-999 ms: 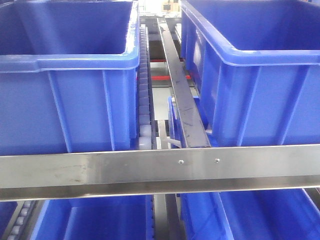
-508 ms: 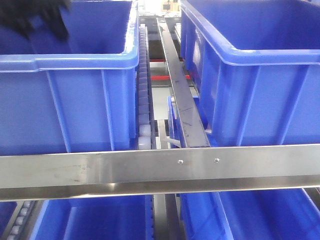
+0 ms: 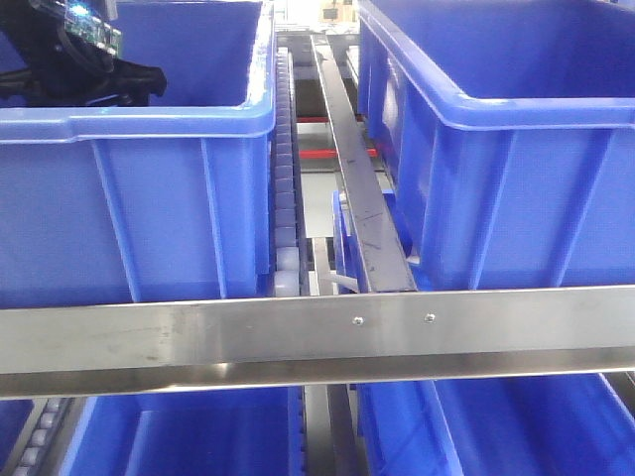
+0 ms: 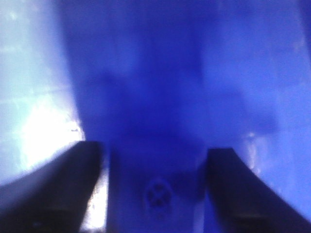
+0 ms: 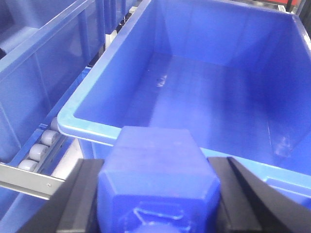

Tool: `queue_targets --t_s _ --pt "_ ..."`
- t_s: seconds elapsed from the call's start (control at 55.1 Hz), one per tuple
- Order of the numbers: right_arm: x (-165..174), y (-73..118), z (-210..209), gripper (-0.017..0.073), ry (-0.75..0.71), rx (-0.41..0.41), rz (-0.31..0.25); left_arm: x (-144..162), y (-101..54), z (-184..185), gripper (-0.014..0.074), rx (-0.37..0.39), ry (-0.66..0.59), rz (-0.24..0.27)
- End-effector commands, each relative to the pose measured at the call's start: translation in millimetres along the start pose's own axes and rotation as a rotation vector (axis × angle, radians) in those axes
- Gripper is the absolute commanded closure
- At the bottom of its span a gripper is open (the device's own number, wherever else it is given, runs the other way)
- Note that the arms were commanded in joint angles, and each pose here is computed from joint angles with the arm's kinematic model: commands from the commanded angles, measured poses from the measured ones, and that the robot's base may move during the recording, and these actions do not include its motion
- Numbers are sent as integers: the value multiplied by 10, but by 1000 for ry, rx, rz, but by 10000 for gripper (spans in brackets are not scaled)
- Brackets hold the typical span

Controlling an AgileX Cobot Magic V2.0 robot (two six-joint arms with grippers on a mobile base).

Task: Pick and sort blue part to right shelf
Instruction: 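Move the left gripper over a blue bin and open it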

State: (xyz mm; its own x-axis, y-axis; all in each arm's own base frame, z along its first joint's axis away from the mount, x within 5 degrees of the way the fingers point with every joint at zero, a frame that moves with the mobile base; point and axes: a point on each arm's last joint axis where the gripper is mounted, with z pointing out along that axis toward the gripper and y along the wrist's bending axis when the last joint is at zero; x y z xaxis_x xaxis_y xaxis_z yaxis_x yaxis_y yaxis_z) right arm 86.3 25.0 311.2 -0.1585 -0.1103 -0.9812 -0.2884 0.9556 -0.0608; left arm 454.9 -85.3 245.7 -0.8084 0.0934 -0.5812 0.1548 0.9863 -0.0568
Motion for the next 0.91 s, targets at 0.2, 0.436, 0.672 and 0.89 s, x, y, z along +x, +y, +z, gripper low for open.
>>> queue_targets --t_s 0.2,0.436,0.672,0.89 --pt "-174 8 -27 437 -109 -13 -24 -360 1 -793 -58 11 -152 -9" --pt "-174 8 -27 437 -109 -13 -24 -331 -36 -1701 -1 21 -316 -3" --pt "-174 8 -27 437 -109 -13 -24 277 -25 -2311 92 17 -449 -1" --pt "-174 8 -27 437 -109 -13 -24 1066 5 -2655 205 15 -607 -1"
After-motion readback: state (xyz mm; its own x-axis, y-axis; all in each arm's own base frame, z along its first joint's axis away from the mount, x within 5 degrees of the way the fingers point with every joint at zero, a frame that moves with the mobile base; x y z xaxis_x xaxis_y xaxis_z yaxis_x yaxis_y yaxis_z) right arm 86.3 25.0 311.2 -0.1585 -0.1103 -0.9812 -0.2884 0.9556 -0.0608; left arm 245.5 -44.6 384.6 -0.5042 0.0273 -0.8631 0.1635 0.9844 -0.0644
